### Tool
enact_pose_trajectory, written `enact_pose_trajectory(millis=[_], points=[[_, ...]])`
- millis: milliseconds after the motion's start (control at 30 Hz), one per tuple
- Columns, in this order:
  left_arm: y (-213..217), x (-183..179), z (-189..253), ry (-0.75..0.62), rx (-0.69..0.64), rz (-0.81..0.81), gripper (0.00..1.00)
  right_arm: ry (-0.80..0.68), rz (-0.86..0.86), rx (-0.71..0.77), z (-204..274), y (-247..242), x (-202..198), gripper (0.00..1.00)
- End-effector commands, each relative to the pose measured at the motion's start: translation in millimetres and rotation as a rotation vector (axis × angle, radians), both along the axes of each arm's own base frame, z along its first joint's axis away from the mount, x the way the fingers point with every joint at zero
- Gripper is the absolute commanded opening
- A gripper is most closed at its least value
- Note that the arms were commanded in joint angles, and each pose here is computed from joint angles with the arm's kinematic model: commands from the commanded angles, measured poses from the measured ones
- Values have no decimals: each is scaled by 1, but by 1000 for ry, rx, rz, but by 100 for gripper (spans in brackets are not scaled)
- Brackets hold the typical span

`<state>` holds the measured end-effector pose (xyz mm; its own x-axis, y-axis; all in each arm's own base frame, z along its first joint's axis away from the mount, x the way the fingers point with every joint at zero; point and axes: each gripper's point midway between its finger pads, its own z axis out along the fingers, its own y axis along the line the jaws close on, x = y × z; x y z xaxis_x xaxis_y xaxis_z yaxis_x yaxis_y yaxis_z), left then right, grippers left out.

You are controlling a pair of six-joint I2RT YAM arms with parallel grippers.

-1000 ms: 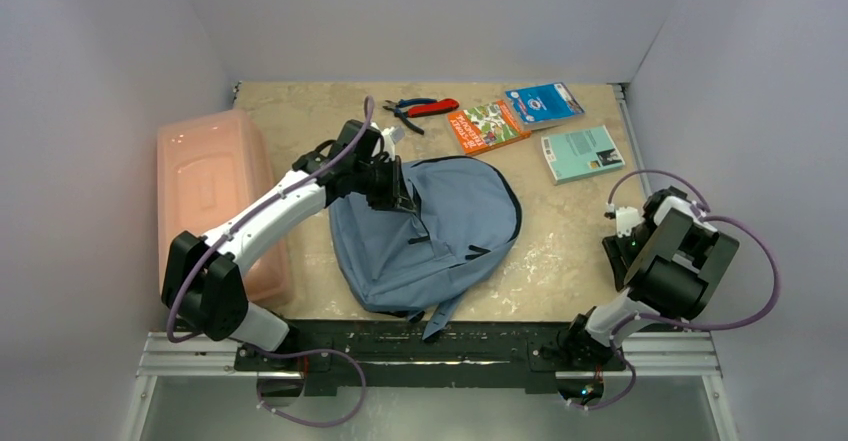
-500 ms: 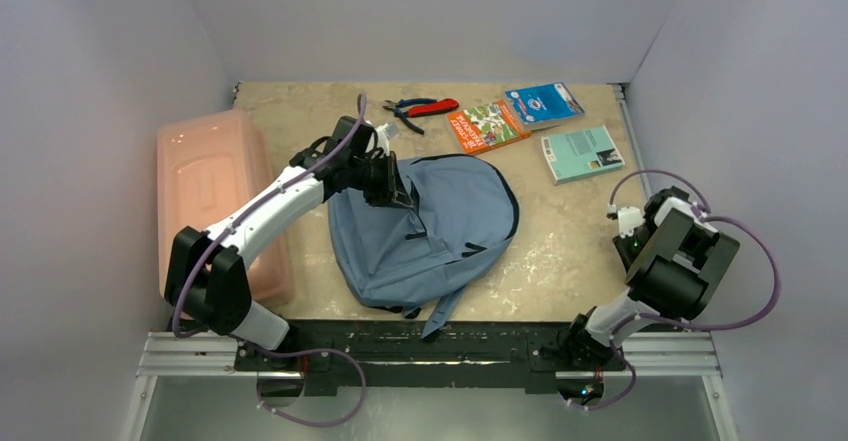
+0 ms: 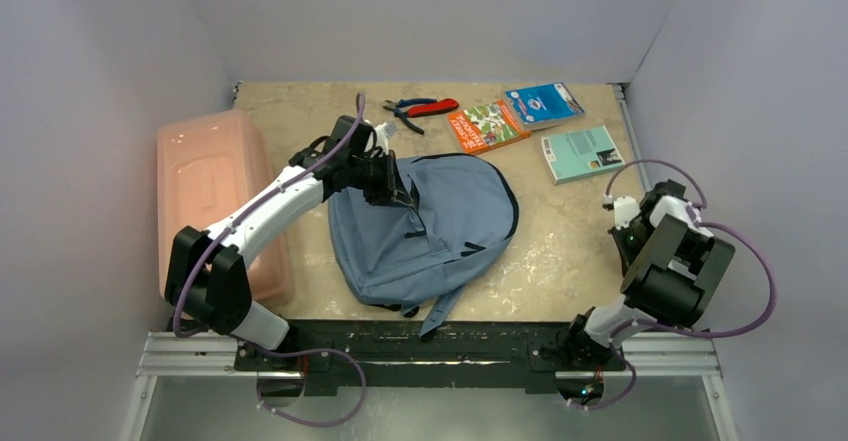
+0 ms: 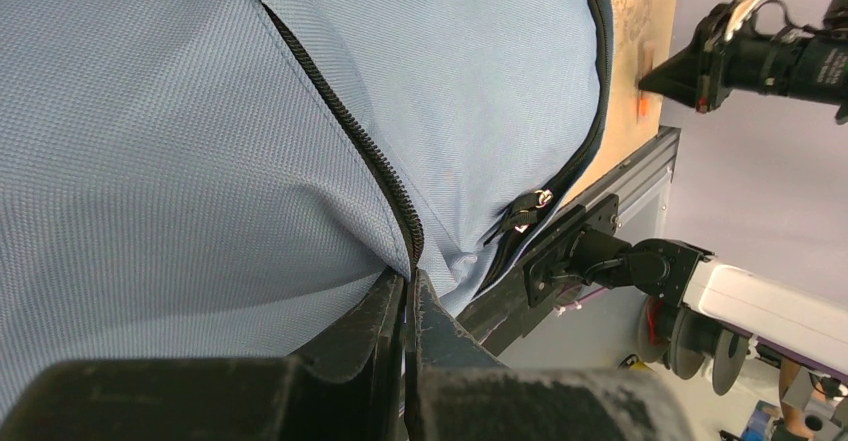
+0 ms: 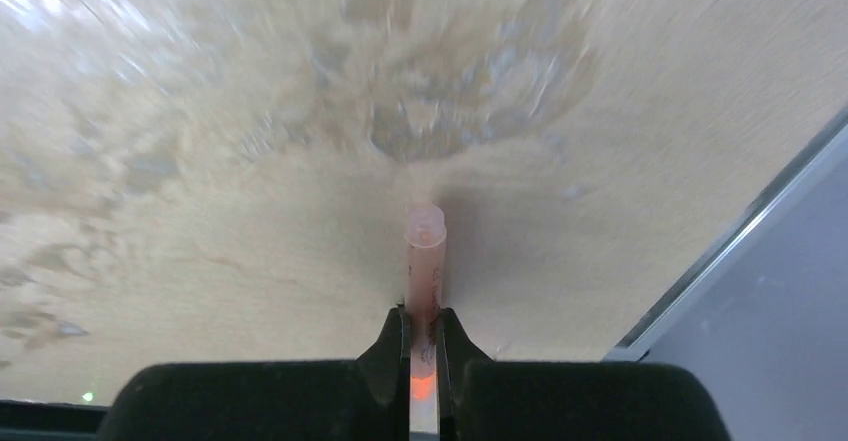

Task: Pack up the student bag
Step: Pick up the stationery from the center of the board, then place the stationery in the student bag.

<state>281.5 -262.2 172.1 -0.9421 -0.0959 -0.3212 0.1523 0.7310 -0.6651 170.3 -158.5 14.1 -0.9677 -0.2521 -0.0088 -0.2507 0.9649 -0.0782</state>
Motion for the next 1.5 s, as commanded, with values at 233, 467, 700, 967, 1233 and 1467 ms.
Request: enact_pose_trajectory(millis=[233, 467, 700, 967, 1233, 1467], points=[[-3, 6, 24, -108, -22, -2, 0, -454, 99, 253, 102, 95, 154, 0], [2, 8, 27, -158, 15, 1, 0, -868, 192, 723, 196, 223, 184, 0], [14, 15, 30, -217, 83, 28, 0, -1095, 135, 1135, 284, 312, 150, 0], [15, 19, 26, -223, 98, 32, 0, -822, 30, 1283, 256, 414, 155, 0], [17, 23, 20, -225, 129, 33, 0, -701, -38, 1309, 211, 486, 167, 0], [18, 24, 21, -229, 134, 33, 0, -513, -67, 1246, 159, 510, 140, 0]])
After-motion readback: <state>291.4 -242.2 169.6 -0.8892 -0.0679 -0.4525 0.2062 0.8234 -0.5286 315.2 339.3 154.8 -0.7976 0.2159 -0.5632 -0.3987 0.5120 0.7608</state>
